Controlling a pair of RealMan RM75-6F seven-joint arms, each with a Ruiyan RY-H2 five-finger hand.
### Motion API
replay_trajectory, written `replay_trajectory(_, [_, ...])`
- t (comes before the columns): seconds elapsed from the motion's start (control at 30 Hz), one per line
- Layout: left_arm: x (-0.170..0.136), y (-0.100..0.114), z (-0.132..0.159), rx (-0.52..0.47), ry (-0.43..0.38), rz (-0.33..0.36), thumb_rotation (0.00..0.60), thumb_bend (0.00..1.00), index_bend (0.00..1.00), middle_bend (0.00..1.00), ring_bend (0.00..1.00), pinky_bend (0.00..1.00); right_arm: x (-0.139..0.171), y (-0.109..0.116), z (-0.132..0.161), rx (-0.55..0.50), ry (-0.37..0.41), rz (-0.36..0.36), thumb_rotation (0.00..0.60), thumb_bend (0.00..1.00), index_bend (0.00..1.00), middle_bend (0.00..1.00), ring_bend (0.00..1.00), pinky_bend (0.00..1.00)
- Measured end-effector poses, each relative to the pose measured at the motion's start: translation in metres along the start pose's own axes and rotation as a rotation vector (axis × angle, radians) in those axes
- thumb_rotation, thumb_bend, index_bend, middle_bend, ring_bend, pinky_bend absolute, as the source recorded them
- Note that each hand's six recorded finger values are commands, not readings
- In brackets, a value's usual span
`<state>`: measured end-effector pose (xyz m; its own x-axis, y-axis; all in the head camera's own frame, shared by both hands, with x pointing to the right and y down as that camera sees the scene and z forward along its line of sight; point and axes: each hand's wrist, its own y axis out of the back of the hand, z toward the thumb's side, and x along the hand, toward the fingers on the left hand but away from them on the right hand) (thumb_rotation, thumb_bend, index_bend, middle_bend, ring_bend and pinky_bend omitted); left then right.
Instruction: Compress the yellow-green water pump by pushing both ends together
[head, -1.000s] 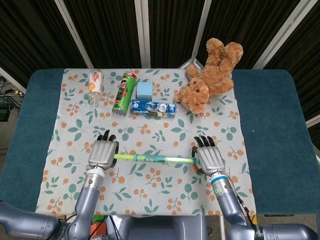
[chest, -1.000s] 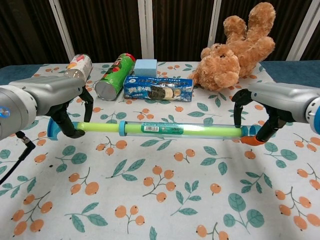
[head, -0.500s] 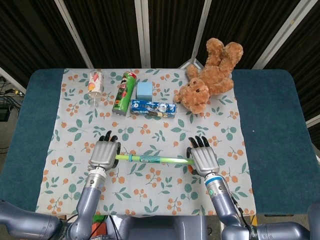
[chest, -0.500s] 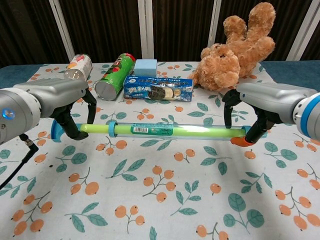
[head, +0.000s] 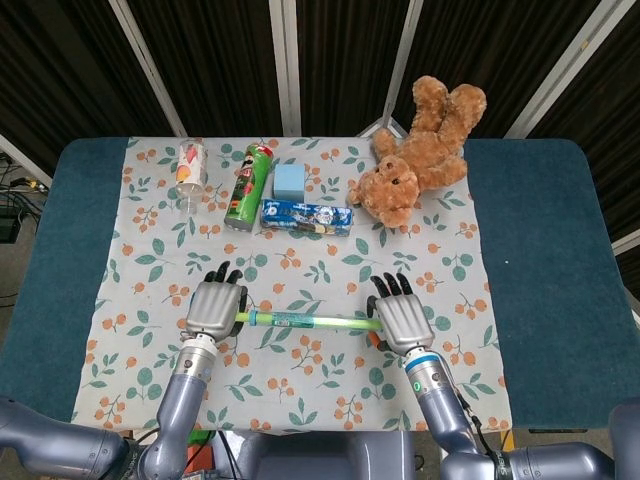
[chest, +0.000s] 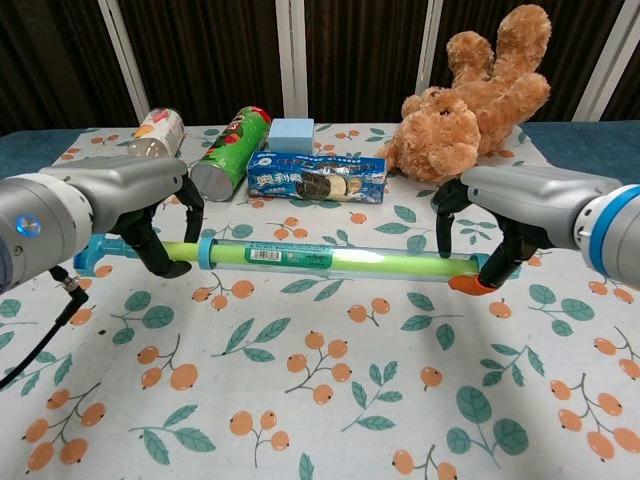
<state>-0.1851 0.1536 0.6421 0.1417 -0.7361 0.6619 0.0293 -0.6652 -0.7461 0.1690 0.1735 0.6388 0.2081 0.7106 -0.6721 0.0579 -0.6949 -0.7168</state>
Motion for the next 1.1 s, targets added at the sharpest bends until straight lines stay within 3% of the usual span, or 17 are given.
replay_trajectory(0.07, [0.0,0.001,-0.002,0.002,0.003,0.0,0.6,0.3,0.41,0.1,0.03,0.13,0.0,0.0,-0.002,-0.001,-0.002,0.0,0.6,0.42,0.16,0.07,0.0,0.0])
replay_trajectory(0.17, [0.001,0.002,-0.007,0.002,0.01,0.0,0.6,0.27,0.31,0.06,0.01,0.11,-0.001,0.002,-0.005,0.003,-0.007,-0.005,0.6,0.42,0.01,0.0,0.0,0.0])
replay_trajectory(0.27, [0.001,0.004,-0.011,-0.007,0.015,0.0,0.6,0.24,0.22,0.05,0.0,0.1,-0.001,0.004,-0.009,0.019,-0.013,-0.009,0.6,0.42,0.0,0.0,0.0,0.0])
replay_trajectory(0.67, [-0.012,0.011,-0.031,-0.048,0.001,-0.003,0.6,0.23,0.2,0.06,0.0,0.1,0.003,0.01,-0.039,0.046,-0.063,-0.022,0.6,0.39,0.0,0.0,0.0,0.0])
replay_trajectory(0.83, [-0.032,0.022,-0.062,-0.068,-0.015,0.047,0.6,0.08,0.12,0.05,0.0,0.08,0.014,0.019,-0.065,0.005,-0.075,-0.049,0.6,0.28,0.0,0.0,0.0,0.0])
replay_trajectory(1.1, [-0.082,0.037,-0.123,-0.115,-0.069,0.15,0.6,0.07,0.07,0.02,0.0,0.07,0.041,0.042,-0.111,-0.125,-0.063,-0.119,0.6,0.27,0.0,0.0,0.0,0.0])
